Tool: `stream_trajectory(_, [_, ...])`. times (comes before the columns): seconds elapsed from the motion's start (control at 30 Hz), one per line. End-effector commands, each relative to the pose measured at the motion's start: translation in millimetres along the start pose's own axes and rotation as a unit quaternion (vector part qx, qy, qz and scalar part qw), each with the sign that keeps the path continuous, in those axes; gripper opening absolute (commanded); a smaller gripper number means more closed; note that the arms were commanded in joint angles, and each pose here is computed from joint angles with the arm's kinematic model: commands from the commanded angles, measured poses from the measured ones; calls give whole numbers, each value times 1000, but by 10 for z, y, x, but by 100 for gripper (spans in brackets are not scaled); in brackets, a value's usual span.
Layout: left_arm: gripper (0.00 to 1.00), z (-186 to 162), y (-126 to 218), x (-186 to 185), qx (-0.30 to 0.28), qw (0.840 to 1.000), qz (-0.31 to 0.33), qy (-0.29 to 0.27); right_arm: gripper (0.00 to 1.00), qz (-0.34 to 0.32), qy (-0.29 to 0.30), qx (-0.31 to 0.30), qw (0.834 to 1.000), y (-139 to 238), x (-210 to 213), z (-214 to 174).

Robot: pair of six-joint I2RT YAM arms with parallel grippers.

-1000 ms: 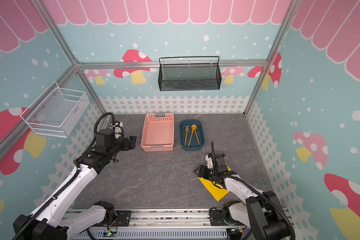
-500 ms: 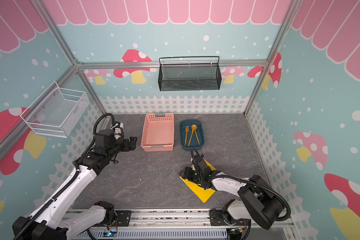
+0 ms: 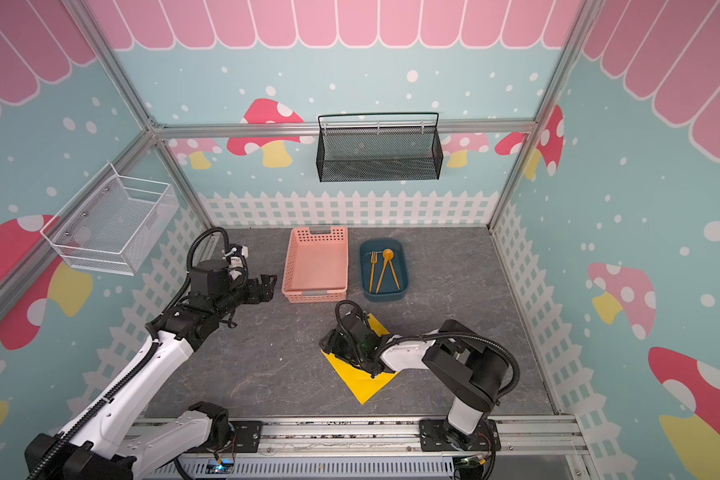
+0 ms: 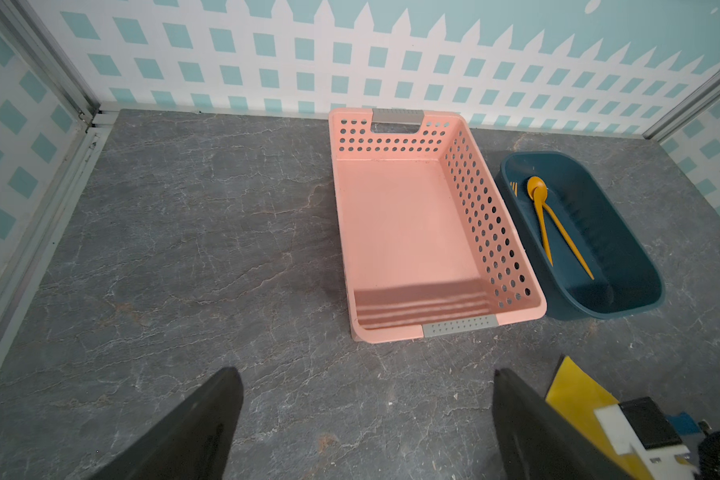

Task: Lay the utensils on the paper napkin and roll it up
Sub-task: 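Push the yellow napkin with the right gripper toward the table center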

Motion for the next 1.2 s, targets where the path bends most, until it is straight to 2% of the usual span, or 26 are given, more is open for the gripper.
stream_trajectory(0.0, [96, -17, 30, -39, -6, 1000, -17, 3, 66, -13, -28, -29, 999, -96, 27, 30])
stream_trajectory(0.23, [95, -35, 39, -82, -4, 1000, -23, -5, 66, -2, -2, 6, 1000, -311, 178, -33])
stream_trajectory(0.43, [96, -30, 79, -78, -12, 1000, -16, -12, 66, -6, 8, 33, 999, -339, 129, -137])
stream_trajectory(0.77, [96, -33, 77, -88, -11, 1000, -15, -17, 66, -6, 30, 15, 999, -144, 111, -113])
stream_trajectory(0.93, [96, -33, 78, -68, -12, 1000, -4, -21, 68, 23, 88, 5, 996, -71, 323, 14])
stream_trajectory(1.17, [96, -39, 73, -44, -12, 999, 11, -28, 69, 34, 115, -29, 992, 361, 287, 216])
Point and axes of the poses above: each gripper's point midway between its finger pads, its own y axis back along the fingers, its own x axis along the line the jaws close on, z = x × y, the point moved 9 cm from there along y, back along the fingers, and after that the axes turned 1 degree about y, right-handed, at the moved point
